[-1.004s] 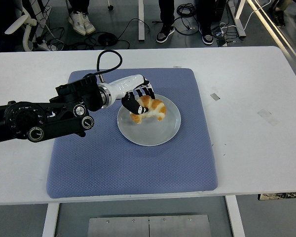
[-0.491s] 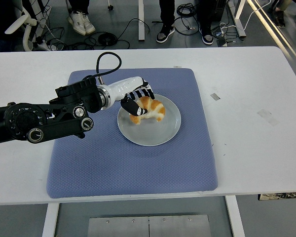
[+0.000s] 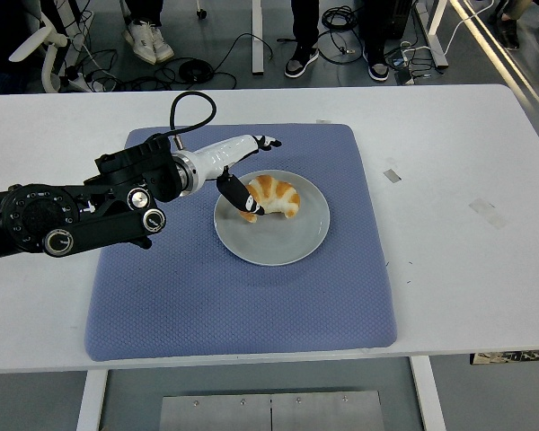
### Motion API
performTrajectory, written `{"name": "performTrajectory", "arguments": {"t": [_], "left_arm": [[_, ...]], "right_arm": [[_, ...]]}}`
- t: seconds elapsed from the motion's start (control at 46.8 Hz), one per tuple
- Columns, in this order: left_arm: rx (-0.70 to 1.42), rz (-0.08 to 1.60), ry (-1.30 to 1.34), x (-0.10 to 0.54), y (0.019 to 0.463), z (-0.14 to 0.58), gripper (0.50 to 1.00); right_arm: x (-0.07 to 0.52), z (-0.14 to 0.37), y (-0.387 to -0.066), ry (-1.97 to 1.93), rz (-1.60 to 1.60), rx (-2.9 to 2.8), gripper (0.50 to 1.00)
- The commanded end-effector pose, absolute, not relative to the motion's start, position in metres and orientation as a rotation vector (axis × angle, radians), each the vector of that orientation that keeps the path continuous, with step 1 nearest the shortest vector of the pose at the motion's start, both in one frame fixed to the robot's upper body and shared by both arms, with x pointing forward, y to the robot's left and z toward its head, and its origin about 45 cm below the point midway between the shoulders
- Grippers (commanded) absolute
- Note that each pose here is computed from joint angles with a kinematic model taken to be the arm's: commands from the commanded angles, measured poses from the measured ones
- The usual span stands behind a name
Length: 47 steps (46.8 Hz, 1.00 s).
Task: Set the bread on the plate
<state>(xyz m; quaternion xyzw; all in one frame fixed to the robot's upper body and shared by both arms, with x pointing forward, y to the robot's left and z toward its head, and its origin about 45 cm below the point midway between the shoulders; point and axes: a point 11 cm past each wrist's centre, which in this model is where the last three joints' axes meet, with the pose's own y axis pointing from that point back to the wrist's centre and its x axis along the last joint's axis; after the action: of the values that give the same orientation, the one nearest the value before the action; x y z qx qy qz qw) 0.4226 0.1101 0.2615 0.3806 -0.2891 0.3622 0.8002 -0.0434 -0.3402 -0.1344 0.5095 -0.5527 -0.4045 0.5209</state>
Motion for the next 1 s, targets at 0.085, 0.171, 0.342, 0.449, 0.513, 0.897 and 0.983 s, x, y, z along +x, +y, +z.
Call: {"name": "performTrajectory", "arguments": {"t": [0.085, 0.171, 0.342, 0.449, 0.513, 0.897, 0.983], "left_arm": [[0.738, 0.853, -0.534, 0.431, 0.117, 0.279, 0.895], [0.668, 0.915, -0.469, 0.438, 0.127, 0.290, 0.887], [0.548, 0.983, -0.469, 0.447, 0.146, 0.311, 0.854], [0.393, 1.075, -0.421, 0.454, 0.169, 0.331, 0.852], [0.308, 1.123, -0.398, 0.457, 0.185, 0.341, 0.852], [0.118, 1.342, -0.326, 0.462, 0.265, 0.363, 0.854], [0.092, 1.373, -0.310, 0.460, 0.277, 0.362, 0.854]], "right_arm": [[-0.043, -0.134, -0.340, -1.324, -0.970, 1.221, 1.000], [-0.043, -0.134, -0.340, -1.324, -0.970, 1.221, 1.000], [-0.043, -0.134, -0.340, -1.324, -0.970, 1.221, 1.000], [-0.043, -0.134, -0.340, -1.324, -0.970, 1.221, 1.000], [-0.043, -0.134, -0.340, -1.324, -0.970, 1.221, 1.000], [-0.043, -0.134, -0.340, -1.324, -0.970, 1.221, 1.000], [-0.043, -0.134, -0.340, -1.324, -0.970, 1.221, 1.000]]}}
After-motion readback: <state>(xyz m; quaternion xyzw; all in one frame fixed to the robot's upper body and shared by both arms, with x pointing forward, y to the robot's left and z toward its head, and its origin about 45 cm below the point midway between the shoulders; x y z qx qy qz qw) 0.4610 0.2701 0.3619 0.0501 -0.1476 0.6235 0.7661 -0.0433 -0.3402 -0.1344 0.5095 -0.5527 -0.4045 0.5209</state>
